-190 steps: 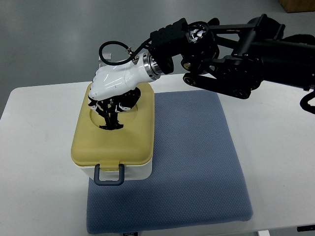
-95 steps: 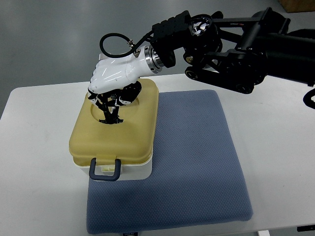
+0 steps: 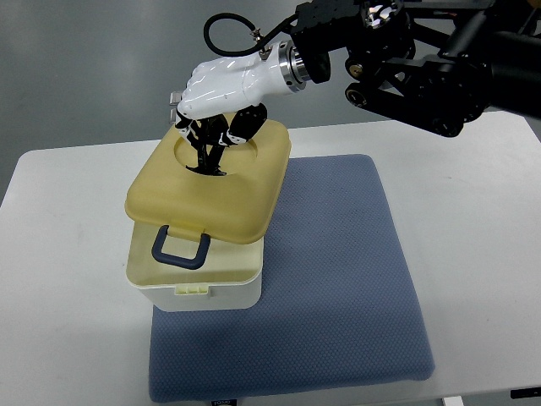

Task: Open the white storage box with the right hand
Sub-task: 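Lift the yellow lid off the white box with the right hand, then carry the lid beside the box and lower it onto the blue mat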

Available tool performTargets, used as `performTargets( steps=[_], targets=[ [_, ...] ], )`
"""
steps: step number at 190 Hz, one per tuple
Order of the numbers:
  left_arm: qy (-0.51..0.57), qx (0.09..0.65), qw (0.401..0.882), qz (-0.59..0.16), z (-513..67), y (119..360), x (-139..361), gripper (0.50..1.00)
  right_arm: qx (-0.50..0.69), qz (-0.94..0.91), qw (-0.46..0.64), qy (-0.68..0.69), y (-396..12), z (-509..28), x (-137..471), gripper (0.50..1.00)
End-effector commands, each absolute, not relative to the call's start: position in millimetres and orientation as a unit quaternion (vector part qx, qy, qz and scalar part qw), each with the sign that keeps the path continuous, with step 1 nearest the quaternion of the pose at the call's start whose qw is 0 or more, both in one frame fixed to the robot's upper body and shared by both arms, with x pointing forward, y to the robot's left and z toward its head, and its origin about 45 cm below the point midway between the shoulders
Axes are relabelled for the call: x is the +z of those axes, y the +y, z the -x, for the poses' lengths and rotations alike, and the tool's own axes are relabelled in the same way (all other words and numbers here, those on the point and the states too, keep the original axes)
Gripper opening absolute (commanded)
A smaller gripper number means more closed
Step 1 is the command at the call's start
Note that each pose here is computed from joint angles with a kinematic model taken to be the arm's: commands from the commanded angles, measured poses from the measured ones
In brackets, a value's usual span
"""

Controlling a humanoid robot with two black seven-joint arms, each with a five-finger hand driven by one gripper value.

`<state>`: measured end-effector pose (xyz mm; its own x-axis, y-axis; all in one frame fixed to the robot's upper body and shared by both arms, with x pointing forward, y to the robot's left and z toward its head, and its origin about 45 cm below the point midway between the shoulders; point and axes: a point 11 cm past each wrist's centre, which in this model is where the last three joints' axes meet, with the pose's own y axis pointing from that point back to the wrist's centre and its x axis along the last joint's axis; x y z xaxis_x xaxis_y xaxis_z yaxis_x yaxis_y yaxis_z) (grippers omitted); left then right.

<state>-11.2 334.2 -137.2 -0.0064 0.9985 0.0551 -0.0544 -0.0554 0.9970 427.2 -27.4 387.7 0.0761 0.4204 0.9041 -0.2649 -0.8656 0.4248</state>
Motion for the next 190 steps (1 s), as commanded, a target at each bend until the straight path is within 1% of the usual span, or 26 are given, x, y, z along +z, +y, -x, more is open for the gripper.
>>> performTargets(
  steps=[1,72,90,134,190],
  targets=[
    [0.473,0.528,0.498,-0.499,11,334,-137,1.000,0.675,-0.687,0.266,0.040,-40,-438,391,0.500],
    [0.474,0.528,0.499,-0.498,11,334,-137,1.000,0.662,-0.683,0.308,-0.016,-78,-471,388,0.500],
    [0.473,0.529,0.499,-0.498,11,334,-137,1.000,0.656,-0.681,0.323,-0.038,-99,-481,392,0.500],
    [0.473,0.528,0.498,-0.499,11,334,-137,1.000,0.627,-0.689,0.356,-0.073,-143,-494,377,0.500],
    [0.473,0.528,0.498,-0.499,11,334,-137,1.000,0.600,-0.694,0.386,-0.094,-186,-498,358,0.500]
  ],
)
